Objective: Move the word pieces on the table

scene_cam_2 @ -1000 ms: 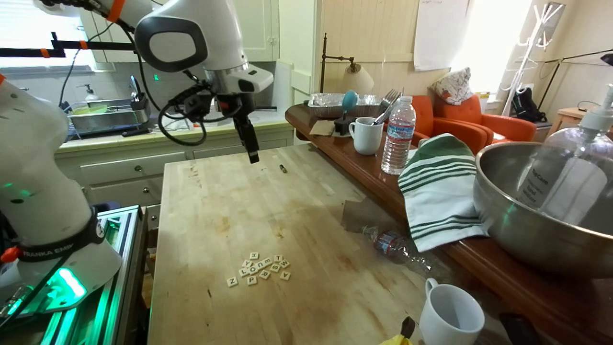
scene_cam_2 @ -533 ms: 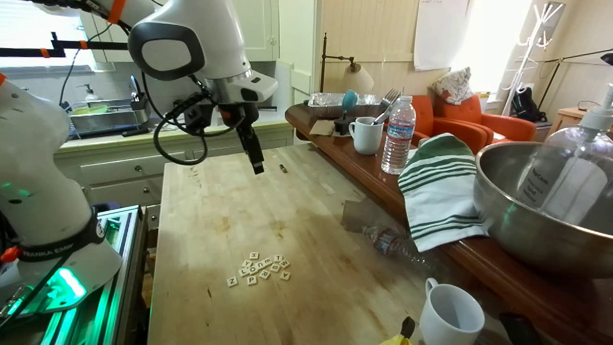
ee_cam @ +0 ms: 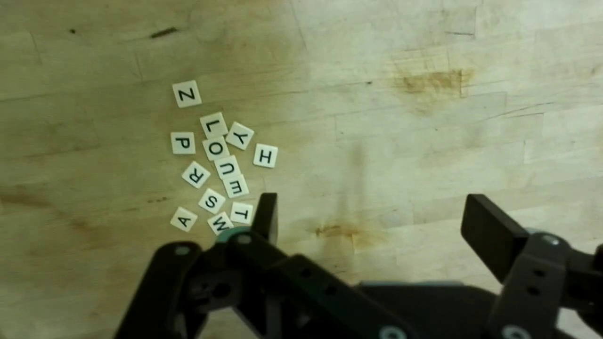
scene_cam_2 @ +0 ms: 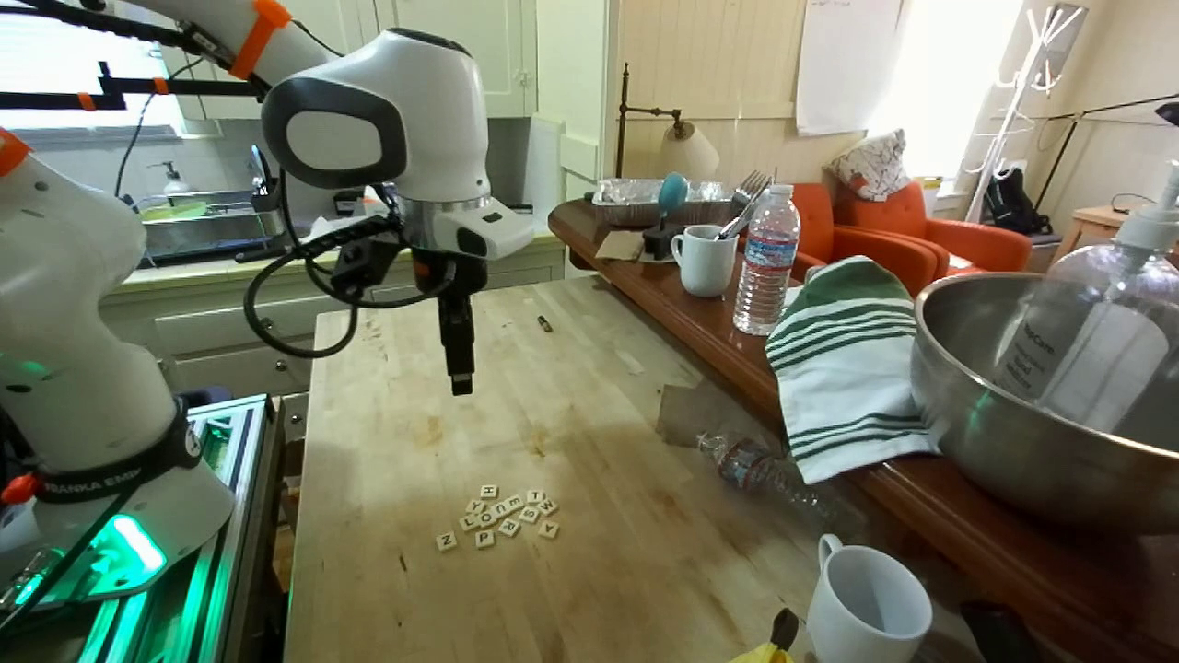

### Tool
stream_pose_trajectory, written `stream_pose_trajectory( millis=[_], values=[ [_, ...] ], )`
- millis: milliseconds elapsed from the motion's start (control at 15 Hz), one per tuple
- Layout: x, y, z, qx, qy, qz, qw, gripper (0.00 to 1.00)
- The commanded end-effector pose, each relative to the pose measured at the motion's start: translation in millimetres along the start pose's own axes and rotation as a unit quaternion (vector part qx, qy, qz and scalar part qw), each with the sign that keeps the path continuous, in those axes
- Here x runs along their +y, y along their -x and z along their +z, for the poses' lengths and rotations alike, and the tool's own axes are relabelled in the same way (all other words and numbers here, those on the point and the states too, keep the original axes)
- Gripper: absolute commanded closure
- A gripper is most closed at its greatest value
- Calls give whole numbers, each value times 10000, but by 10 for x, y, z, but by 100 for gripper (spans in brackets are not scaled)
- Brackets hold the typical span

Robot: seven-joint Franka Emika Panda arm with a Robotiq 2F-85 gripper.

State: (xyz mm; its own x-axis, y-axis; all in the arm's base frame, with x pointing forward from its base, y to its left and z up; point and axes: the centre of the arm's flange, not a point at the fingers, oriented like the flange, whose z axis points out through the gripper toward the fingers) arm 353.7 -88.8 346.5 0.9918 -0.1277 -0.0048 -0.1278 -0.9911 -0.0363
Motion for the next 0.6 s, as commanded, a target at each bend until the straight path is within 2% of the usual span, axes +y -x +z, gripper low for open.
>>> stream_pose_trajectory(
  millis=[0,133,200,533],
  values=[
    [48,110,165,-320,180,298,9989,0],
    [84,95,225,-347,70,422,9985,0],
    [67,22,107,-211,54,267,9994,0],
    [86,22,158,-281,52,325,9991,0]
  ],
)
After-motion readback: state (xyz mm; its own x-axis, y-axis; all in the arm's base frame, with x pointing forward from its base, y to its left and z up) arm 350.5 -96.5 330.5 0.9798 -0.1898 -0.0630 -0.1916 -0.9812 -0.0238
